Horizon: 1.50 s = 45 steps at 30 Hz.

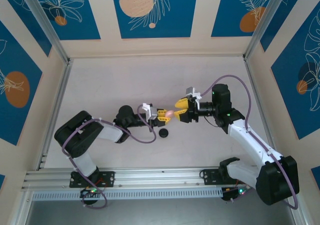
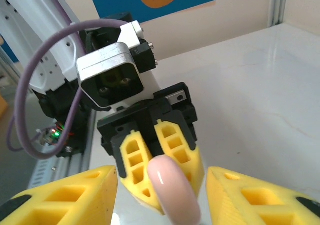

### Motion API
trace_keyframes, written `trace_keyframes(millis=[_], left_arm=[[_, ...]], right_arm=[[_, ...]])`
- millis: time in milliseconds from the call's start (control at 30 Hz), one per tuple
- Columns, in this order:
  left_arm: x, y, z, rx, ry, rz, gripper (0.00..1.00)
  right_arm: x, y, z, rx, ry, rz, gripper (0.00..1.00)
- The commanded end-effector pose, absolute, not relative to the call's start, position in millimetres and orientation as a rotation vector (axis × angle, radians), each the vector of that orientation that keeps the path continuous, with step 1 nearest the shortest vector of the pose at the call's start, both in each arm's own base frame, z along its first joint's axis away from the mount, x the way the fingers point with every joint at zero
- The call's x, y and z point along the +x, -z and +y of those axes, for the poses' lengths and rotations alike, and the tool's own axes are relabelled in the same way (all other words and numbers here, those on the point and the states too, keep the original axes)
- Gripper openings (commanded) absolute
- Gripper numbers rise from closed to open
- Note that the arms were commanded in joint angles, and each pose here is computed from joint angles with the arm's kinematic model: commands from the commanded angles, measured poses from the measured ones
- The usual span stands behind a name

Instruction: Insert the wireless bluetooth earbuds into the charging case

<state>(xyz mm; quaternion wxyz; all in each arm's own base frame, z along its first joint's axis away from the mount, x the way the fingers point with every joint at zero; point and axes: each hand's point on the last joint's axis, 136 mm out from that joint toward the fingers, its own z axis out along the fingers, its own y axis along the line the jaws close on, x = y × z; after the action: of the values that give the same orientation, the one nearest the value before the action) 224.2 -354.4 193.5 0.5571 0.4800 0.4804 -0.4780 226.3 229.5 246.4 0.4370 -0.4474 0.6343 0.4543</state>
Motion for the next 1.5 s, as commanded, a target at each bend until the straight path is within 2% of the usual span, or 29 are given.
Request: trace_keyframes(millis=[0,200,1067,1200,1333,1467], left_arm=[[214,-216,-354,1.153,1.141,1.032,0.16],[211,-218,-352,1.163,1.143,1.018,0.16],[207,-224,-351,1.170,1.142,0.993,0.16],[207,-224,-351,1.171,1.145,0.993,0.16],[208,-222,-351,1.168,1.142,1.000,0.17],[210,-221,-351,1.159,1.134,1.009,0.21]], right_arm=[[232,-246,227,-1.202,-0.999,1.470,0.51],[227,-245,227,-1.320,-0.942,1.334,0.49],[216,-233,242,-1.447,-1.188,1.304,0.38],[213,-232,243,-1.456,-1.202,1.296,0.30],[210,-232,242,-1.465,-1.191,1.284,0.10],[209,-233,240,-1.464,-1.177,1.284,0.05]])
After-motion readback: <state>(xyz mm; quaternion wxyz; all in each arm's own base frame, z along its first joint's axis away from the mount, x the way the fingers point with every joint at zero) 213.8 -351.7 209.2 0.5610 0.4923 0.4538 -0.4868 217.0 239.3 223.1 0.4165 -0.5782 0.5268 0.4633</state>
